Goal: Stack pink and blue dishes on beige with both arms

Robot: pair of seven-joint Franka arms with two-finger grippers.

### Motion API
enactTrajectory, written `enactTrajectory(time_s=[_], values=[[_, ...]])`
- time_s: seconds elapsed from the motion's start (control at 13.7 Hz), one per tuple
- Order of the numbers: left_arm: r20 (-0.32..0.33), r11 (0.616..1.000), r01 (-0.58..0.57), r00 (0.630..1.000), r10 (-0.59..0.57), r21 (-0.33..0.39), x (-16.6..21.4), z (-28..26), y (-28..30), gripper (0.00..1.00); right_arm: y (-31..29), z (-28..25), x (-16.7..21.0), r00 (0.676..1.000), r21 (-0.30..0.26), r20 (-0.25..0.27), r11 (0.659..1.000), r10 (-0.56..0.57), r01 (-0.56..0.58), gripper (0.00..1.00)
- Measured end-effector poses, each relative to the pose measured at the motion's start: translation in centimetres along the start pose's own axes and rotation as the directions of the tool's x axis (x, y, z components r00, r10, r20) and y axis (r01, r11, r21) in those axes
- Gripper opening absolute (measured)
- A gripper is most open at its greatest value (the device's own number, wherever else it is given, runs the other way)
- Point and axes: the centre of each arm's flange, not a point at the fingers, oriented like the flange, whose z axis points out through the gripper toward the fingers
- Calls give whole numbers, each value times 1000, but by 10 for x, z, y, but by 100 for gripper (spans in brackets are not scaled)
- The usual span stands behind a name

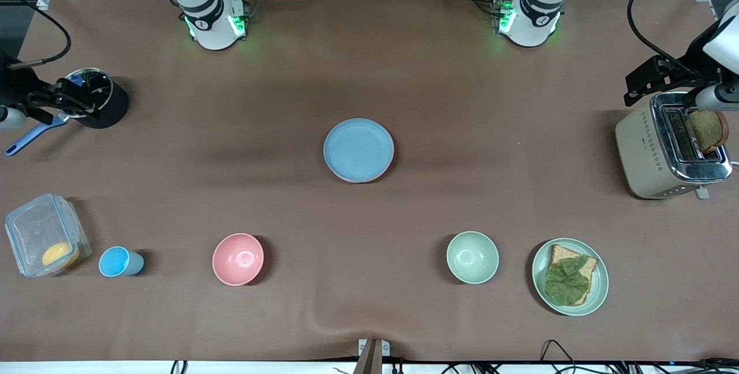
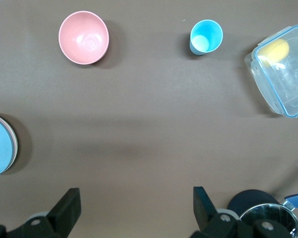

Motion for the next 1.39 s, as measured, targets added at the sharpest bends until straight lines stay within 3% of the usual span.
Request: enactTrajectory(time_s=[1.39], values=[[35, 1000, -10, 999, 10, 0, -3, 13, 5, 100, 3, -6, 0, 1000, -11, -7, 1000, 3, -3, 100]])
